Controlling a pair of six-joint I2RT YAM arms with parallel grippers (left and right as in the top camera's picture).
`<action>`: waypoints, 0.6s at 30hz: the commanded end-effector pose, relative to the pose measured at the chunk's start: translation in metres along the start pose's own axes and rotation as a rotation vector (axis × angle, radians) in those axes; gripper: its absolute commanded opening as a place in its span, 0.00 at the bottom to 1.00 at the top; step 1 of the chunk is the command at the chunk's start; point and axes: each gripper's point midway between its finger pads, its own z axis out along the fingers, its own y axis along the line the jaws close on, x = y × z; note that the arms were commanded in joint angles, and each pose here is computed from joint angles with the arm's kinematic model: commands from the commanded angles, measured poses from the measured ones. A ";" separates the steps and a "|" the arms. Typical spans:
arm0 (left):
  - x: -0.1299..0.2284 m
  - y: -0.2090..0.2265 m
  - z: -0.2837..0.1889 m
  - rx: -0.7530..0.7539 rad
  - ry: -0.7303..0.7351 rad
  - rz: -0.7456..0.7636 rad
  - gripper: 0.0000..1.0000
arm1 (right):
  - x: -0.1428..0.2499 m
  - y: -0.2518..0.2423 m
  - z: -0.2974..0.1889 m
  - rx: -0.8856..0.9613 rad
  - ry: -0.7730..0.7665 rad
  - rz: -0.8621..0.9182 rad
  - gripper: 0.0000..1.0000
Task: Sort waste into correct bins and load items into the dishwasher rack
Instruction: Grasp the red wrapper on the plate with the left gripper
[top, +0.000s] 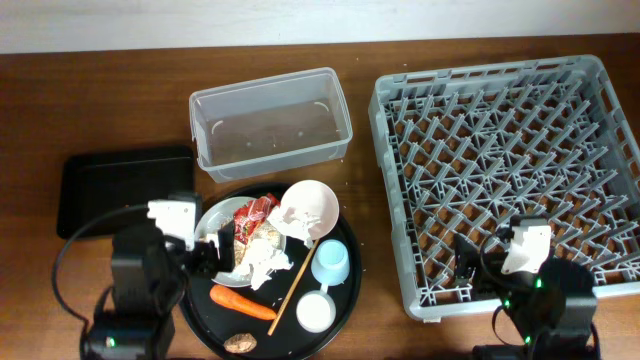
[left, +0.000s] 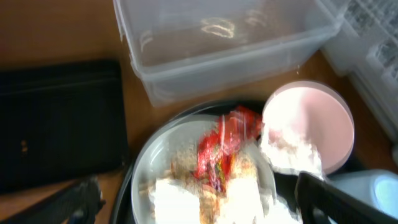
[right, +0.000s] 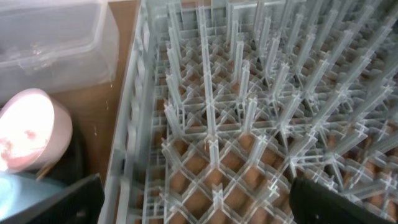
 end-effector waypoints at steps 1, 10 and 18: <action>-0.009 -0.004 0.002 0.020 0.157 -0.025 0.99 | -0.003 0.004 0.008 -0.022 0.173 0.027 0.98; 0.023 -0.010 0.066 0.099 0.410 -0.076 0.99 | 0.016 0.010 0.041 -0.077 0.418 0.074 0.99; 0.040 -0.017 0.133 0.127 0.478 -0.054 0.98 | 0.019 0.010 0.043 -0.075 0.435 0.077 0.98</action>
